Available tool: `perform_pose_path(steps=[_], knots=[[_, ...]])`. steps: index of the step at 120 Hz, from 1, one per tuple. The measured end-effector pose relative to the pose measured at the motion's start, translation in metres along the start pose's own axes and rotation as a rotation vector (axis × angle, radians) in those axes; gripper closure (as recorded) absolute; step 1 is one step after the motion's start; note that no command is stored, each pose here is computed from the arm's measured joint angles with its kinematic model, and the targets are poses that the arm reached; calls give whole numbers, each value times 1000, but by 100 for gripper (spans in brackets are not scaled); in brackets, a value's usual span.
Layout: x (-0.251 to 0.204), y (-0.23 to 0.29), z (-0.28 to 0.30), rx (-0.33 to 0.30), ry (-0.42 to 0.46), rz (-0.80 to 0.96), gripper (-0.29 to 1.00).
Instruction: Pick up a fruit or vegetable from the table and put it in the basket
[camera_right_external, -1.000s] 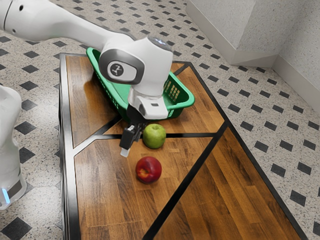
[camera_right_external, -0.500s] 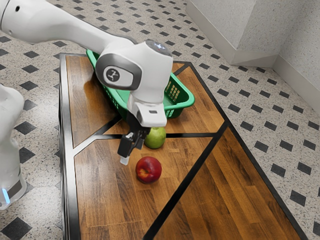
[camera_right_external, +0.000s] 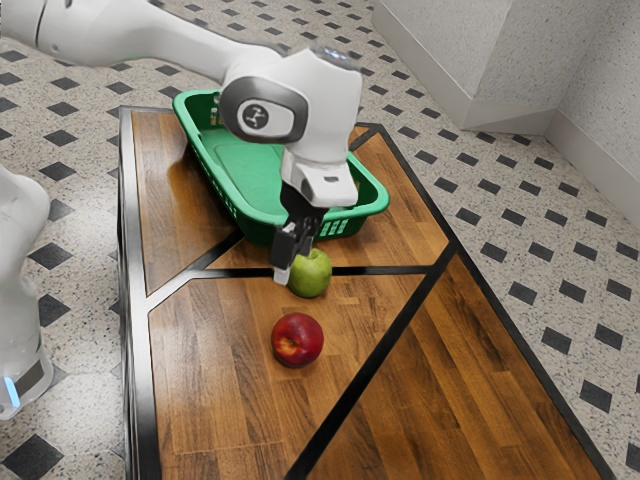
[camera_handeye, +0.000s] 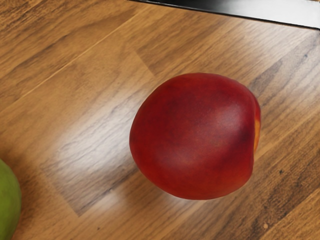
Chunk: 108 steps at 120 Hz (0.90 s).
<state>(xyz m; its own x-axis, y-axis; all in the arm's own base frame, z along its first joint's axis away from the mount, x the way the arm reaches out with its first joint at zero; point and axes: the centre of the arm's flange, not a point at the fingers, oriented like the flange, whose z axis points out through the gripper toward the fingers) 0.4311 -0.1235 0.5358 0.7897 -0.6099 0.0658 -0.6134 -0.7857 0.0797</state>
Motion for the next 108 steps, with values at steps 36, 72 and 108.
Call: perform_pose_path(steps=[36,72,108], knots=[[24,1,44,-37,-39,26,1],[30,9,55,-51,-20,43,1],[39,6,84,-73,-51,39,1]])
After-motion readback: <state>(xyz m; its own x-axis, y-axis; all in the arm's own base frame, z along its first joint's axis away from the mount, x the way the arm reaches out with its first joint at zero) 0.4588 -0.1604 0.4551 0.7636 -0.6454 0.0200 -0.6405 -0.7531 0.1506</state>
